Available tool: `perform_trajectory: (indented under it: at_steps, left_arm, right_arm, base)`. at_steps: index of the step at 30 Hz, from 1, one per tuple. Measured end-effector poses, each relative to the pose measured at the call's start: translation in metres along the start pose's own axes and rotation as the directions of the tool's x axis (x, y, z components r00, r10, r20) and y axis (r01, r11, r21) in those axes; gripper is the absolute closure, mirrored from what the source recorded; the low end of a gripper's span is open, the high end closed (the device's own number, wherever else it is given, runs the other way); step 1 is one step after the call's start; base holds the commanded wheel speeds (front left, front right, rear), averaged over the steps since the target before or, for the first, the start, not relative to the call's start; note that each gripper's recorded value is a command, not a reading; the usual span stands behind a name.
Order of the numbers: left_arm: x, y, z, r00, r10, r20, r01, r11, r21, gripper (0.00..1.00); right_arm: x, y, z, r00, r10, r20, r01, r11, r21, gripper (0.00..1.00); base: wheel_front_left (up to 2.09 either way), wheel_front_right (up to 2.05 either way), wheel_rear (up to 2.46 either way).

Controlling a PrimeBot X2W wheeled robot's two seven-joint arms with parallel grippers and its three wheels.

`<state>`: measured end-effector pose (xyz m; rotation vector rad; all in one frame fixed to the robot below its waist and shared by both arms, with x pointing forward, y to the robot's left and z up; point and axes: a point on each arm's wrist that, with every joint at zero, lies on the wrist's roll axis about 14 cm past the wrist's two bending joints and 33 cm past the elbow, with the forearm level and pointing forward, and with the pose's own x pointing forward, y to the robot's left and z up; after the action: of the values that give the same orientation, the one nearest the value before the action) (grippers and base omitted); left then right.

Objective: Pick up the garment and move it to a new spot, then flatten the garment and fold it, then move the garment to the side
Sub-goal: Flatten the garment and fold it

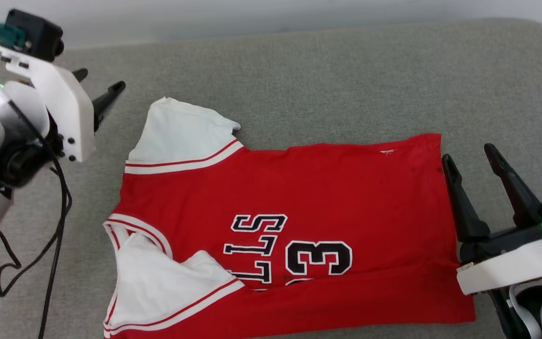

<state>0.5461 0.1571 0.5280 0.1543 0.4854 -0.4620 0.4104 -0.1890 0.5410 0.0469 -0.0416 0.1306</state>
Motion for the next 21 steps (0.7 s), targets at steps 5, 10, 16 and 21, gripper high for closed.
perform_trajectory:
  at_steps: [5, 10, 16, 21]
  left_arm:
    - [0.039, 0.000, -0.022, 0.978, -0.051, -0.201, 0.039, 0.997, -0.065, 0.00]
    - [0.067, 0.003, -0.039, 0.939, -0.076, -0.336, 0.044, 0.994, -0.102, 0.00]
    - [0.099, 0.000, -0.068, 0.886, -0.094, -0.455, 0.048, 0.992, -0.113, 0.00]
    - [0.119, -0.006, -0.093, 0.839, -0.105, -0.535, 0.070, 0.994, -0.086, 0.00]
  right_arm:
    - [0.010, -0.004, -0.014, 1.000, -0.011, -0.028, 0.010, 1.000, -0.005, 0.00]
    - [0.019, -0.008, -0.027, 0.998, -0.019, -0.057, 0.019, 1.000, -0.008, 0.00]
    - [0.030, -0.015, -0.045, 0.995, -0.019, -0.096, 0.017, 0.999, -0.027, 0.00]
    - [0.036, -0.020, -0.058, 0.992, -0.023, -0.122, 0.019, 0.999, -0.036, 0.00]
  base:
    - [0.00, 0.00, 0.00]
    - [0.00, 0.00, 0.00]
    - [0.00, 0.00, 0.00]
    - [0.00, 0.00, 0.00]
